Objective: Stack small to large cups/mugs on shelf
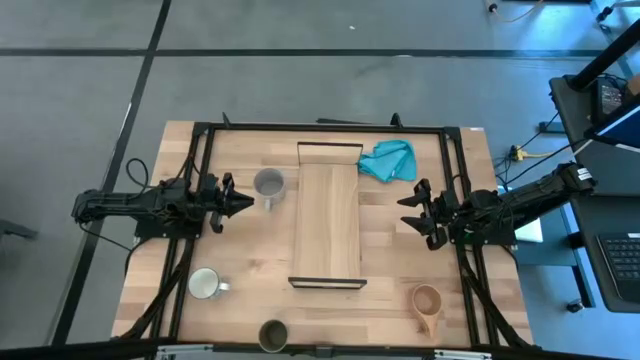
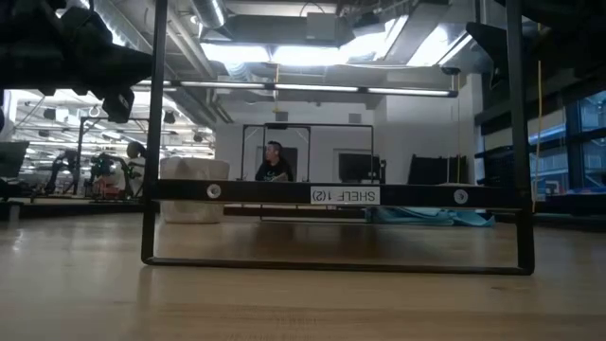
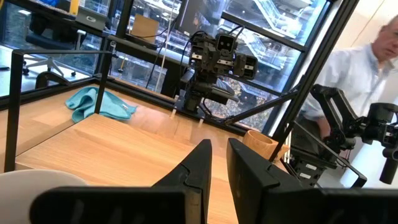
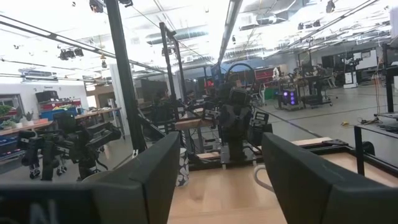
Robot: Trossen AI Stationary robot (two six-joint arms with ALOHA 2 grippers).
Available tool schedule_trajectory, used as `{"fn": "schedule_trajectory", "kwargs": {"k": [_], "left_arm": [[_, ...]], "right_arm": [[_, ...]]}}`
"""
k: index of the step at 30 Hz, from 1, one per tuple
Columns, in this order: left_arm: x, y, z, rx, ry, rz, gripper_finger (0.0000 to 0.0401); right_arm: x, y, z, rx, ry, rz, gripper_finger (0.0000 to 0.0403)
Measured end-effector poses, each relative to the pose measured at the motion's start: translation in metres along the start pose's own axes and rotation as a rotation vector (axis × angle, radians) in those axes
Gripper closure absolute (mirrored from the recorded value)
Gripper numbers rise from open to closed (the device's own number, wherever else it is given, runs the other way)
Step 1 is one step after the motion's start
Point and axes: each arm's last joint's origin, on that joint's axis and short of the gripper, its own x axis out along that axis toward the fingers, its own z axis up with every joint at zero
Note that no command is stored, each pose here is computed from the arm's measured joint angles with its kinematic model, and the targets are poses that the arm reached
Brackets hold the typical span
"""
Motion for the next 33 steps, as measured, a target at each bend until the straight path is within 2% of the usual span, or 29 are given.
{"fn": "schedule_trajectory", "kwargs": {"k": [16, 20, 26, 30, 33], "left_arm": [[0.000, 0.000, 0.000, 0.000, 0.000, 0.000, 0.0357], [0.000, 0.000, 0.000, 0.000, 0.000, 0.000, 0.0357], [0.000, 0.000, 0.000, 0.000, 0.000, 0.000, 0.0357], [0.000, 0.000, 0.000, 0.000, 0.000, 0.000, 0.0357], [0.000, 0.000, 0.000, 0.000, 0.000, 0.000, 0.0357]], "right_arm": [[0.000, 0.000, 0.001, 0.023, -0.014, 0.002, 0.0175], [-0.001, 0.001, 0.013, 0.134, -0.128, 0.013, 0.0175], [0.001, 0.001, 0.029, 0.160, -0.247, -0.025, 0.0175], [0.006, 0.001, 0.043, 0.153, -0.303, -0.133, 0.0175], [0.009, 0.001, 0.058, 0.207, -0.377, -0.197, 0.0175]]}}
